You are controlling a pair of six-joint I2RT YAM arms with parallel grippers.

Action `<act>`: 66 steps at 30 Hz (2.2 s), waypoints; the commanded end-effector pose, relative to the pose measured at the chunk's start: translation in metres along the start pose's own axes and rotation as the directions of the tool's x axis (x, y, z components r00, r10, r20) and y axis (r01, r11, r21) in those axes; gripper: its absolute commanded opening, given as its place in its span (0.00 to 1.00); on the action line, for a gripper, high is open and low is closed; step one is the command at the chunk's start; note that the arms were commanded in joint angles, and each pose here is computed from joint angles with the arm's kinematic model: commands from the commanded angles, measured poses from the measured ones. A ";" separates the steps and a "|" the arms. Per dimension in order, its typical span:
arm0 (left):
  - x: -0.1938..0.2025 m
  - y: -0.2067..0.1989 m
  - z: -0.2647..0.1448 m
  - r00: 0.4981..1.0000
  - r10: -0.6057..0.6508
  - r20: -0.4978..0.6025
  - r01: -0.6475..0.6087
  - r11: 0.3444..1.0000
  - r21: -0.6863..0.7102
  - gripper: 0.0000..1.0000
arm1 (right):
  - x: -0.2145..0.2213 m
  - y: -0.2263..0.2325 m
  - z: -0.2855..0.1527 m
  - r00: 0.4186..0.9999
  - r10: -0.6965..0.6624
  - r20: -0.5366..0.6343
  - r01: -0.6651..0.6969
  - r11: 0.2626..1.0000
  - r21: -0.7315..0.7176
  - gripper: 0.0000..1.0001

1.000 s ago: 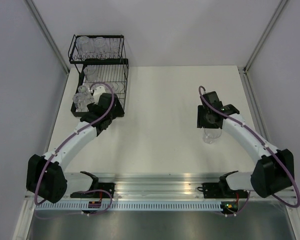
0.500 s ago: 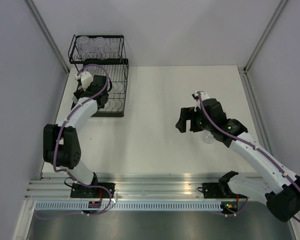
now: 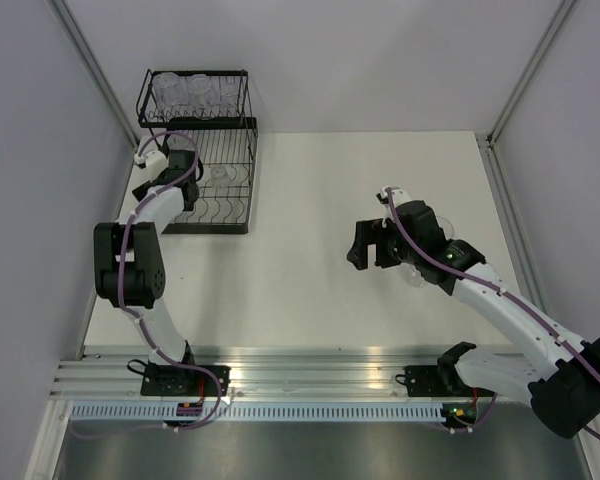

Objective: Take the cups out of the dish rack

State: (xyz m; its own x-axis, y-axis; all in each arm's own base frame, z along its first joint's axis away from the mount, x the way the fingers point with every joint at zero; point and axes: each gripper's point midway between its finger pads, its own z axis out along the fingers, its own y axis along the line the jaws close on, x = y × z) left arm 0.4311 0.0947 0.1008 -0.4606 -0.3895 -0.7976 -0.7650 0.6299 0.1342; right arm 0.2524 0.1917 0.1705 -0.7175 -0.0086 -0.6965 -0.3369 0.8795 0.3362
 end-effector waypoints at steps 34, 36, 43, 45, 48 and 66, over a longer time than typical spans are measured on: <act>-0.084 -0.017 -0.042 0.995 -0.048 0.082 0.029 0.976 0.214 0.02 | -0.012 0.019 0.011 0.995 0.024 0.100 -0.012 0.993 -0.119 0.96; -0.085 -0.031 -0.072 0.994 -0.072 0.076 0.046 0.950 0.310 0.02 | -0.022 0.026 0.007 0.986 0.053 0.157 -0.028 0.987 -0.156 0.98; -0.062 -0.069 -0.211 0.980 -0.181 -0.088 0.184 0.637 0.749 0.02 | -0.022 0.056 0.005 0.964 0.136 0.229 -0.044 0.928 -0.369 0.98; -0.028 -0.075 -0.249 0.967 -0.157 -0.202 0.253 0.488 0.835 0.02 | -0.025 0.074 0.000 0.957 0.172 0.233 -0.041 0.877 -0.478 0.98; 0.005 -0.076 -0.291 0.949 -0.118 -0.291 0.314 0.324 0.893 0.02 | -0.017 0.087 -0.004 0.948 0.227 0.222 -0.056 0.808 -0.586 0.98; 0.126 -0.074 -0.348 0.702 -0.064 -0.709 0.710 -0.017 0.704 0.02 | 0.002 0.125 -0.001 0.950 0.238 0.202 -0.007 0.663 -0.749 0.98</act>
State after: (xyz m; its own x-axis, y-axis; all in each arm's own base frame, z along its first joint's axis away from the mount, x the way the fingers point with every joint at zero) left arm 0.2613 -0.2245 0.1441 -0.6523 -0.7094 -0.2670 -0.0639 0.4025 -0.9132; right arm 0.2123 0.2895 0.1952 -0.6678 0.2954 -0.6832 -0.6173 0.2930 0.7301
